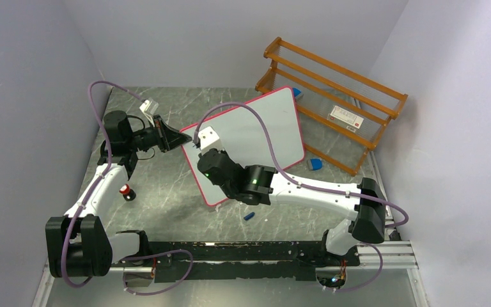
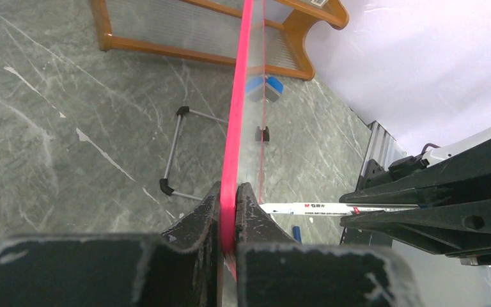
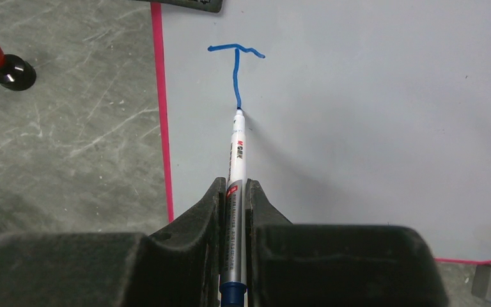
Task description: Write a sentence on the whiteboard
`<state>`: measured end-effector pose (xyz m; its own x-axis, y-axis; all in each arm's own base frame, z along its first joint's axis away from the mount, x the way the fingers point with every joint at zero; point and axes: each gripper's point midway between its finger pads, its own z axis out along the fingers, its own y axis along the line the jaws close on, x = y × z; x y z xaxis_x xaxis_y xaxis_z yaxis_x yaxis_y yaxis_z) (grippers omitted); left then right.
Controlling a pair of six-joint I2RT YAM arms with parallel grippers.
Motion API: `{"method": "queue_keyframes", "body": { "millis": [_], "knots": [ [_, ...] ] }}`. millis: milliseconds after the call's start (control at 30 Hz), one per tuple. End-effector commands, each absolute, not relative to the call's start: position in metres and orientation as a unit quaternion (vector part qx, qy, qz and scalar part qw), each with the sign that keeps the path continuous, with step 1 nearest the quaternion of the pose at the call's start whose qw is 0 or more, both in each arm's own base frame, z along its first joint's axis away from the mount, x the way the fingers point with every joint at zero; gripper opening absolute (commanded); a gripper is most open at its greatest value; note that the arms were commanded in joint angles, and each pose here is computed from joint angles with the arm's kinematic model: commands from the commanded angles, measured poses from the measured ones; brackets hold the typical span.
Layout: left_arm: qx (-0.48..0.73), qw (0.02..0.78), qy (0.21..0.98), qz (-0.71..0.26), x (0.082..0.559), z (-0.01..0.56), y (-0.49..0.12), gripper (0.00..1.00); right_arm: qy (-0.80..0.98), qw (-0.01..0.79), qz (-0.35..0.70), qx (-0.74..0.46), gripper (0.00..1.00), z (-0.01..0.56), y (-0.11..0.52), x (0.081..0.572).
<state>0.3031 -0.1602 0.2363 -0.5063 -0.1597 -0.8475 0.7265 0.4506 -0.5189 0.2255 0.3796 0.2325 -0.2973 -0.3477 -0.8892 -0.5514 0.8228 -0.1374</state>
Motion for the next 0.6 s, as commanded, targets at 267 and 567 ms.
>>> {"method": "queue_keyframes", "body": {
  "millis": [267,567],
  "knots": [
    [0.226,0.438,0.73,-0.474,0.295,0.213,-0.17,0.05,0.782,0.558,0.128,-0.248,0.0,0.264,0.36,0.224],
    [0.224,0.439,0.733,-0.47,0.296,0.212,-0.168,0.05,0.776,0.572,0.117,-0.238,0.0,0.255,0.351,0.227]
  ]
}}
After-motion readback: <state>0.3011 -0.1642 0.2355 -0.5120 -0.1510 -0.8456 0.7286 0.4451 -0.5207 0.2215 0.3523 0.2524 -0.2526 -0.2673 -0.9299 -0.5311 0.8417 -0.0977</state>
